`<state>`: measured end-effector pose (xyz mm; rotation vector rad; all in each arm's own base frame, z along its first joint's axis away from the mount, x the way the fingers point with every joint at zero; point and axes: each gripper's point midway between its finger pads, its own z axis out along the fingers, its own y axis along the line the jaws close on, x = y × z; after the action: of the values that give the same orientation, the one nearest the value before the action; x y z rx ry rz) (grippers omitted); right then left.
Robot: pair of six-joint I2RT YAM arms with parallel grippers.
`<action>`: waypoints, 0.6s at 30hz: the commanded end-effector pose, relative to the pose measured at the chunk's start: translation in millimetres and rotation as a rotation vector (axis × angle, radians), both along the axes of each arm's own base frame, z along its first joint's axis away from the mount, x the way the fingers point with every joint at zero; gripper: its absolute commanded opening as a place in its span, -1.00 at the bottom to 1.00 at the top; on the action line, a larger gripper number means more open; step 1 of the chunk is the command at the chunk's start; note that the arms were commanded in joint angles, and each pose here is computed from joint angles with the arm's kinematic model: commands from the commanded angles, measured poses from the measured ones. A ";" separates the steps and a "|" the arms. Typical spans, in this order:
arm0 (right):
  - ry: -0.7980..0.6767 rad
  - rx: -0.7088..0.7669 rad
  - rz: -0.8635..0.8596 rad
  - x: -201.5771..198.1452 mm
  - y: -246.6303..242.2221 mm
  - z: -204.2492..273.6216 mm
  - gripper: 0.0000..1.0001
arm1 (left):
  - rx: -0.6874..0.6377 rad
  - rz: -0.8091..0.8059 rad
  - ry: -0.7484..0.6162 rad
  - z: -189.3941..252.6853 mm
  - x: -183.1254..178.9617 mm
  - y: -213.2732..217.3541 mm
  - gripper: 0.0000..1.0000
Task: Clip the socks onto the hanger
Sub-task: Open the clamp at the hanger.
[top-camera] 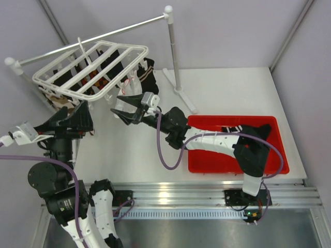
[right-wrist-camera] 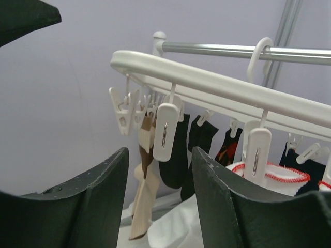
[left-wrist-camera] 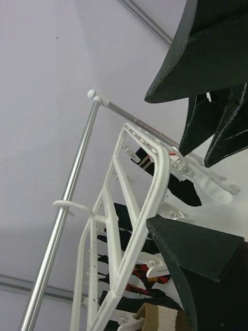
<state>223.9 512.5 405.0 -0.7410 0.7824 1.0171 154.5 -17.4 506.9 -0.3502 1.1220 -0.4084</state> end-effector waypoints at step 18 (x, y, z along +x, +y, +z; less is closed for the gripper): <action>-0.004 0.157 -0.009 7.5 27.6 35.5 -0.34 | 0.085 -0.004 -0.070 19.0 6.1 -0.7 0.86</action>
<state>249.0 549.1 397.1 -0.6563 0.8015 1.0188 153.9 -17.9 522.3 -0.3044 1.0686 -0.3940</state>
